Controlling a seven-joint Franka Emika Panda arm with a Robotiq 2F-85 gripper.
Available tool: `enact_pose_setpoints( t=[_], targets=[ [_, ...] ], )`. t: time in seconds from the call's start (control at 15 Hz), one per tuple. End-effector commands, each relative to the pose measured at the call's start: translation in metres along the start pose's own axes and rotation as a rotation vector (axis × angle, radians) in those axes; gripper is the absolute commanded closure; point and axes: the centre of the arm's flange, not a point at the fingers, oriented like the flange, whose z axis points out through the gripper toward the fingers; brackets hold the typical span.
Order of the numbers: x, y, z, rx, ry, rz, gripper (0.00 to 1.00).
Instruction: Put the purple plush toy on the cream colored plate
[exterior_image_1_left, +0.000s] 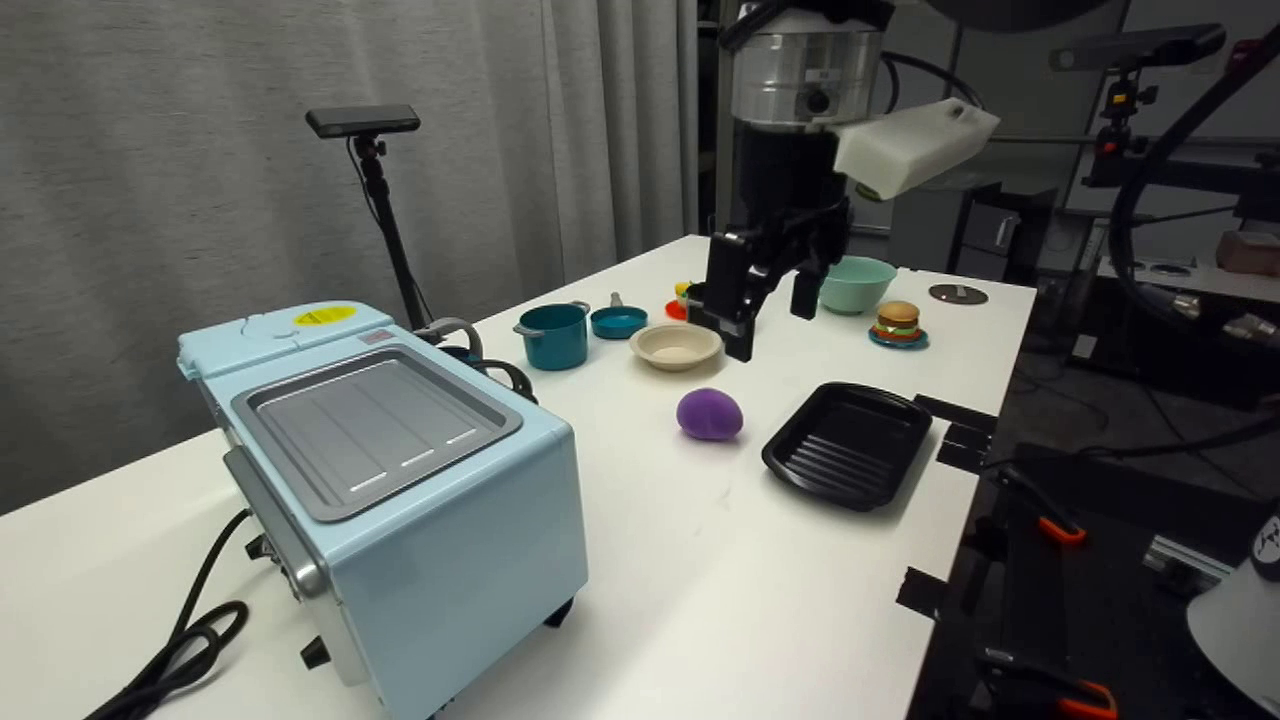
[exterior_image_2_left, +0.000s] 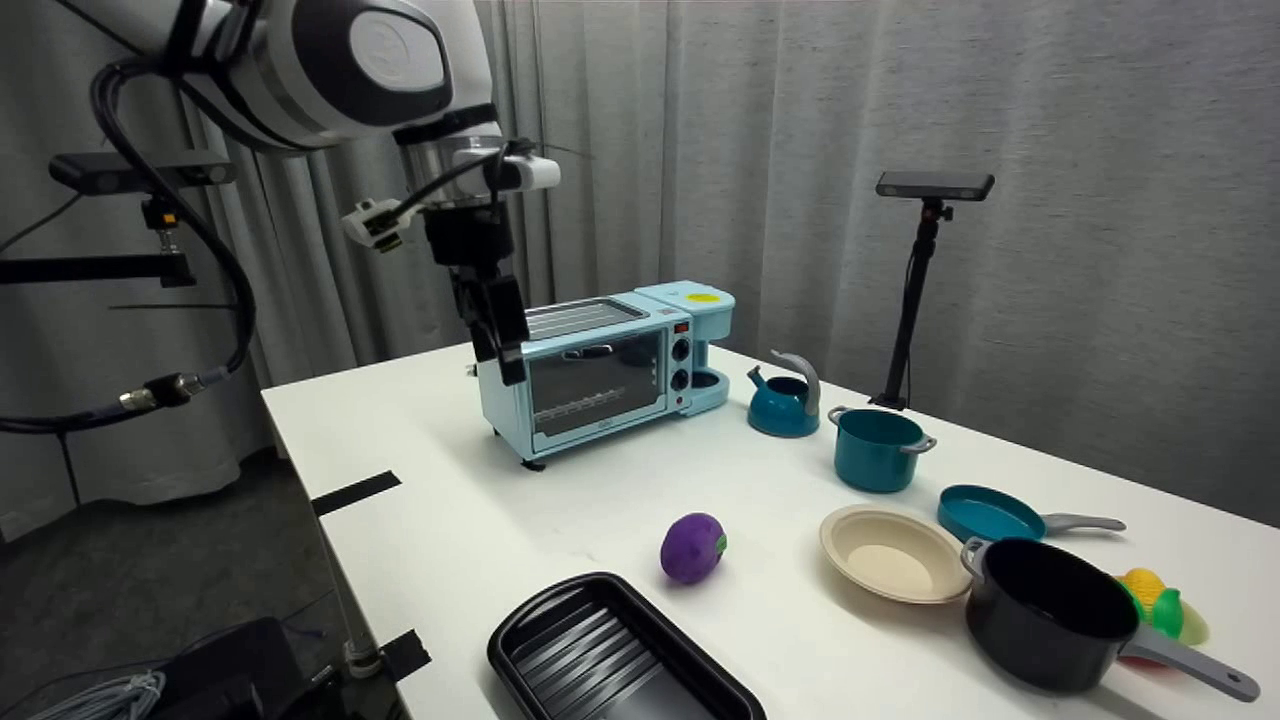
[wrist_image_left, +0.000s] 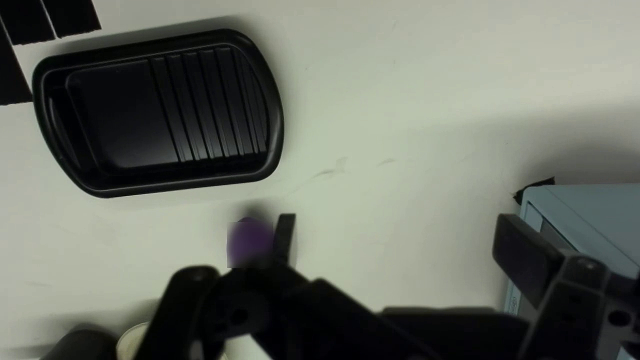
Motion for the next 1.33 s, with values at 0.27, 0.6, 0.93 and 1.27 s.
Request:
enact_pose_setpoints(
  t=[0.27,0.6,0.93,1.27],
  targets=[
    [0.074,-0.006,0.052,-0.058,-0.019,-0.018,0.0],
    [0.124,0.016,0.083,-0.084,-0.037,-0.003,0.0],
    [0.158,0.033,0.119,-0.092,-0.056,0.019,0.0],
    [0.176,0.04,0.159,-0.1,-0.088,0.036,0.0]
  ],
)
